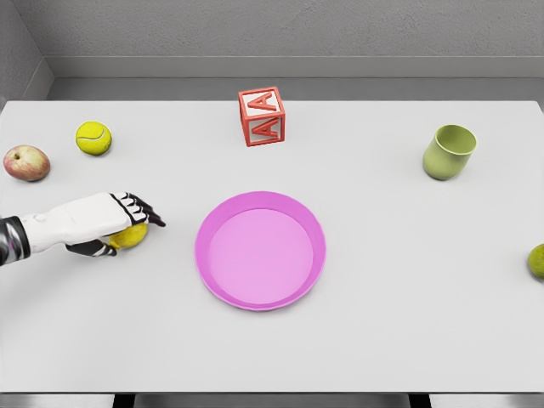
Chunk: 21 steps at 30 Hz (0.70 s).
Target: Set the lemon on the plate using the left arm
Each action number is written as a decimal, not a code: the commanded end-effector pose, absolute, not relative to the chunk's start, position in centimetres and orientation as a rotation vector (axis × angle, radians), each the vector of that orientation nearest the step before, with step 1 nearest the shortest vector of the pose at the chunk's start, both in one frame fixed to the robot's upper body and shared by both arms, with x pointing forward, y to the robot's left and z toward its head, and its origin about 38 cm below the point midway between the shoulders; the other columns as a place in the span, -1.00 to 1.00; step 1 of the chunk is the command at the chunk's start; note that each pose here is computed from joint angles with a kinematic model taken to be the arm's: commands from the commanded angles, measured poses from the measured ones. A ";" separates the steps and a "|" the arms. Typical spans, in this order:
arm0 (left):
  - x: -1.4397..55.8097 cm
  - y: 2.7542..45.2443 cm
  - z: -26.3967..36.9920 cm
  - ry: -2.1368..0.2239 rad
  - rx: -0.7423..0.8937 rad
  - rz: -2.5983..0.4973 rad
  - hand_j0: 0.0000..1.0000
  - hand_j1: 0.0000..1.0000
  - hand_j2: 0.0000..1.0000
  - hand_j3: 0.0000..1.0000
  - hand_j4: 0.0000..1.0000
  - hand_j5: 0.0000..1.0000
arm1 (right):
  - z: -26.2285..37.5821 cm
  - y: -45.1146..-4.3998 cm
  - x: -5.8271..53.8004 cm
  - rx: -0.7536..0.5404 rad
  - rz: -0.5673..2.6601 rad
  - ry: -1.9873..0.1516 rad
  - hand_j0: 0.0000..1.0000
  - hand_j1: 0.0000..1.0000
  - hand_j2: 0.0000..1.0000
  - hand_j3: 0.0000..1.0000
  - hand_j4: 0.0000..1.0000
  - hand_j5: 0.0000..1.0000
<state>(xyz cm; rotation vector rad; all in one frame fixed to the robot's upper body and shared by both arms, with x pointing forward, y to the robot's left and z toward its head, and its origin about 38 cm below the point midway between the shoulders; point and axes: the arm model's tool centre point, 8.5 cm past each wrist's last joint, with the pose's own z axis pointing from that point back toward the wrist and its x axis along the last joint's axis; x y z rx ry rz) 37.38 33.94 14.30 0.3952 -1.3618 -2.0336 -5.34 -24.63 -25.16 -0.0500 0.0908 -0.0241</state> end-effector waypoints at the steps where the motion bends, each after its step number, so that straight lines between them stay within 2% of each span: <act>1: 37.4 33.9 14.3 -1.361 0.397 -2.035 0.59 0.59 0.59 0.59 0.59 0.59 | -25.2 -24.6 -5.4 -0.050 -0.024 0.092 1.00 1.00 1.00 1.00 1.00 1.00; 11: 37.4 33.9 14.4 -1.362 0.402 -2.037 0.41 0.41 0.41 0.41 0.41 0.41 | -25.2 -24.6 -5.3 -0.050 -0.024 0.090 1.00 1.00 1.00 1.00 1.00 1.00; 21: 38.0 34.0 15.6 -1.405 0.426 -2.009 0.39 0.39 0.39 0.39 0.39 0.39 | -25.2 -24.6 -5.4 -0.050 -0.024 0.092 1.00 1.00 1.00 1.00 1.00 1.00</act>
